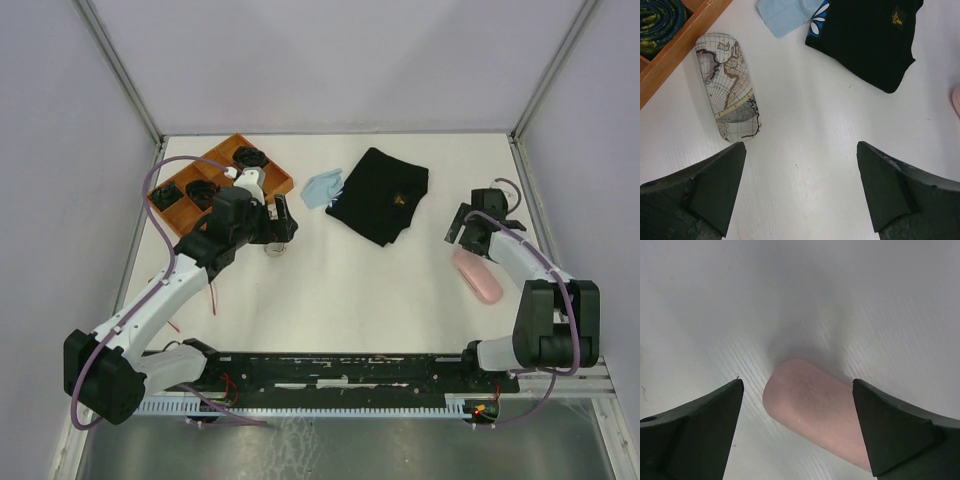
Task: Organize the sunglasses
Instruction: Move the sunglasses case at the center of the board.
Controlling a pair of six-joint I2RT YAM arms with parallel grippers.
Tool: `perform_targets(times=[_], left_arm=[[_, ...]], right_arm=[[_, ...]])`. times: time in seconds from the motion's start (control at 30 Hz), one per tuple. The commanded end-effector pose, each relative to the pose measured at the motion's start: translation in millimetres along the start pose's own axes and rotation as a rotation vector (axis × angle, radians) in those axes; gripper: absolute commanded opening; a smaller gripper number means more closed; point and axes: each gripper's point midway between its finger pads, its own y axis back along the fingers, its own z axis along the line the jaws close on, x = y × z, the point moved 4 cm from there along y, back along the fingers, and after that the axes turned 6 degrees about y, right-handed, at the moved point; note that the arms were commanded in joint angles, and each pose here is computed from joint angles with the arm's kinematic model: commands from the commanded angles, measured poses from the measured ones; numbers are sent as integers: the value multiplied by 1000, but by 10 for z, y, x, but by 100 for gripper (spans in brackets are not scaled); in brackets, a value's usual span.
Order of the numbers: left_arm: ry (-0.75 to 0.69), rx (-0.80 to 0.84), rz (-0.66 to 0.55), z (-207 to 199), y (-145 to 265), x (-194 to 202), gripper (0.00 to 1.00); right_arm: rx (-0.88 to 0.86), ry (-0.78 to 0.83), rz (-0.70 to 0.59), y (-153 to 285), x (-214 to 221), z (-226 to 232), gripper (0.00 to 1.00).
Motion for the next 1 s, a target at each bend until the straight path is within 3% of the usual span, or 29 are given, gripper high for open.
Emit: perform_targets(times=[0.0,0.3,0.73,0.97], left_arm=[[-14,51,-9,-82,26,-39,98],[-18,58,0,-88,15,-19,98],[-22,53,-14,-76,46,-33,98],[-22,56,-15,-83,47,-40,98]], right_arm=[[-74,-187,-79,-13,-177,-69,99],[-65,-522,-73,-143,-35,-394,99],[-297,-634,31,12,215,-68,99],[-371,-520,46,205,369,271,99]])
